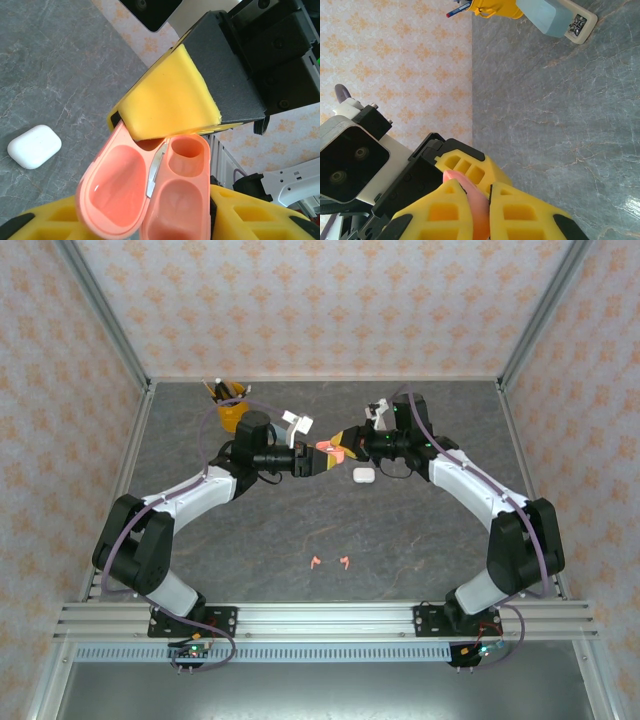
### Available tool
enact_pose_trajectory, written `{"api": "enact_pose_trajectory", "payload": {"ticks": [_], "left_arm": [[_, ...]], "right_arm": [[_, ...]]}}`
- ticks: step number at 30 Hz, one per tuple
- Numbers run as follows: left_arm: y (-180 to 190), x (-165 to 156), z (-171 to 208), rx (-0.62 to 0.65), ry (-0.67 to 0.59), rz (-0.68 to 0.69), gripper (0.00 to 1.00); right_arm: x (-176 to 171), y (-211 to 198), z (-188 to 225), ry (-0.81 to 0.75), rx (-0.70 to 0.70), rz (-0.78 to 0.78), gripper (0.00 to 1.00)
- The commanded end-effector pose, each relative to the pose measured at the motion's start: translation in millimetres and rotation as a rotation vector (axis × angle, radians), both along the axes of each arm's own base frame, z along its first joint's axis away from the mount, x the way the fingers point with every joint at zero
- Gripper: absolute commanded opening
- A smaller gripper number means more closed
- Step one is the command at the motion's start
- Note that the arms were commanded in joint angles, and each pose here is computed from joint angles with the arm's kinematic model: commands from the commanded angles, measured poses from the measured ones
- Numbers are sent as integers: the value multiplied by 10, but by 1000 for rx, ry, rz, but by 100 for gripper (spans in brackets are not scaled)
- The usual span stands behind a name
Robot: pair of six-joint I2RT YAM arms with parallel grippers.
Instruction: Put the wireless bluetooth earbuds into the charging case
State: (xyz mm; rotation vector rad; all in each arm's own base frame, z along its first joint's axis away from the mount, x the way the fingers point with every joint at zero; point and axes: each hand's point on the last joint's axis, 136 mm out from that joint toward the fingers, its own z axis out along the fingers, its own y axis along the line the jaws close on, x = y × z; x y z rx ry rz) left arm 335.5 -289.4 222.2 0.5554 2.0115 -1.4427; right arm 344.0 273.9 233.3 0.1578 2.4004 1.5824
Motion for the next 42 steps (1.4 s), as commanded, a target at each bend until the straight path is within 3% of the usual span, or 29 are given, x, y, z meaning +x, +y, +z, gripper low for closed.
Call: {"api": "enact_pose_trajectory", "payload": {"ticks": [1,6,11,17,20,22,28,30,35,42], "left_arm": [[4,-4,382,-44,-117,-9,44],[10,-12,406,-47,-122,-7,37],[19,-25,452,-54,-132,-3,24],[30,-44,489,-53,-141,-1,20],[36,-48,491,-50,-144,1,10],[40,-48,475,-44,-144,2,1],[69,-61,397,-12,-153,12,0],[99,-62,345,15,-160,28,0],[225,-22,198,114,-215,101,0],[463,54,89,202,-369,272,0]], "right_arm": [[-55,-34,-25,-2,-11,9,0],[-57,-32,-56,4,-15,8,0],[-55,-36,-56,4,-15,6,0],[-47,-39,-29,-1,-13,1,0],[-39,-36,6,-5,-12,-1,3],[-13,-52,50,-10,-10,-10,9],[41,-183,260,-33,12,-56,46],[41,-269,341,-44,15,-78,53],[-30,-460,520,-87,-9,-113,61],[-322,-744,372,-70,-195,-163,65]]}}
